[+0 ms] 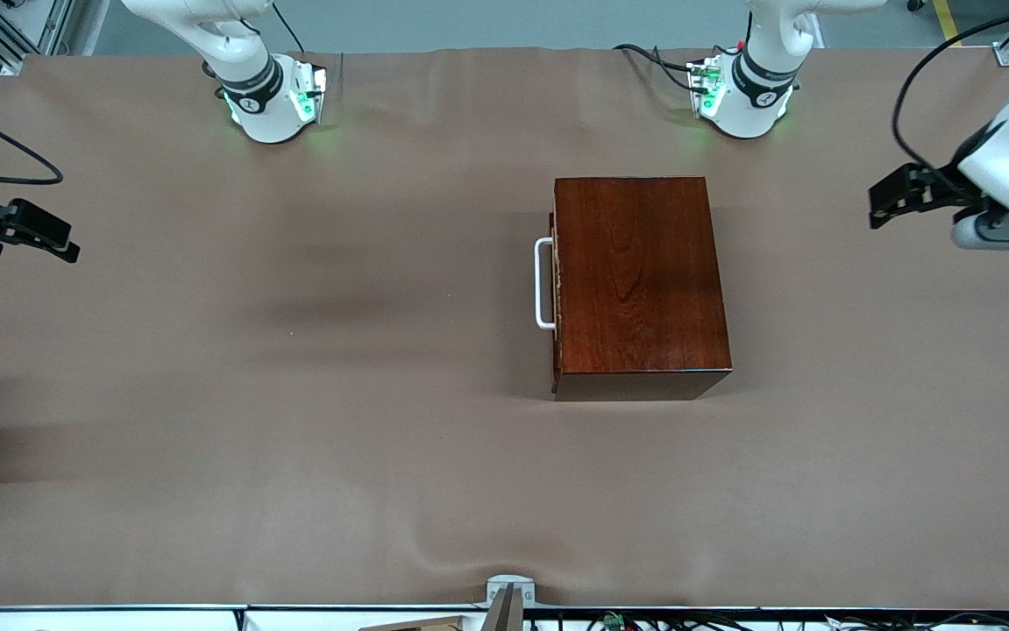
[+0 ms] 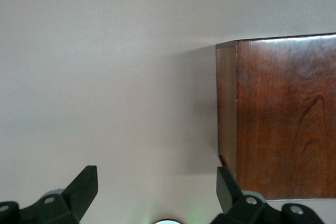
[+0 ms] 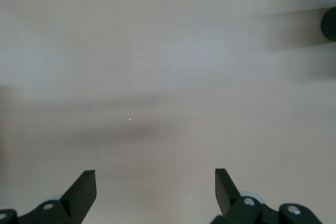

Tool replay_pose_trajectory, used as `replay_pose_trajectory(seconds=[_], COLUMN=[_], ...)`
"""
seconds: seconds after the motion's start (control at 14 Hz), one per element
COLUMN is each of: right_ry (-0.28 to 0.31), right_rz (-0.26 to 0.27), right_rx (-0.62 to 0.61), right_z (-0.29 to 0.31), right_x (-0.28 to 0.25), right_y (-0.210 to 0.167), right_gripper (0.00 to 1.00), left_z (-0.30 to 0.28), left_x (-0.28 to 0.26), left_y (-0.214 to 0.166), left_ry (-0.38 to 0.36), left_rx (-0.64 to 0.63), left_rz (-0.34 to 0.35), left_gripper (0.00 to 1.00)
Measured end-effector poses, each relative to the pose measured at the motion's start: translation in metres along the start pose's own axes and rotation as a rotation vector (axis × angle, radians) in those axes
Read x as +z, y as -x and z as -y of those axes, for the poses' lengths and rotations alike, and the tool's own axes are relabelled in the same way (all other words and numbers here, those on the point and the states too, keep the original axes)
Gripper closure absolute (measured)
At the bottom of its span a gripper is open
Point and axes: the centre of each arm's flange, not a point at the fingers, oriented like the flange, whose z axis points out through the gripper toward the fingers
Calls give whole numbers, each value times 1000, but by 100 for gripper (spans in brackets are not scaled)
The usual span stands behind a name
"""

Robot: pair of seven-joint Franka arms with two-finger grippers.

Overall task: Open drawer, take yellow block, close drawer
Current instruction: 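Move the left gripper from rest over the wooden box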

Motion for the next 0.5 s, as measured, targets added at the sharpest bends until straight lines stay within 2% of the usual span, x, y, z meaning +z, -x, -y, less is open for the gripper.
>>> replay_pose_trajectory(seconds=[0.5], right_ry=[0], right_rz=[0], right_rx=[0], right_z=[0], right_x=[0], right_y=[0], right_gripper=[0], left_z=[-79], left_x=[10], left_y=[-10], left_ry=[43], left_rx=[-163], left_rz=[20], left_gripper=[0])
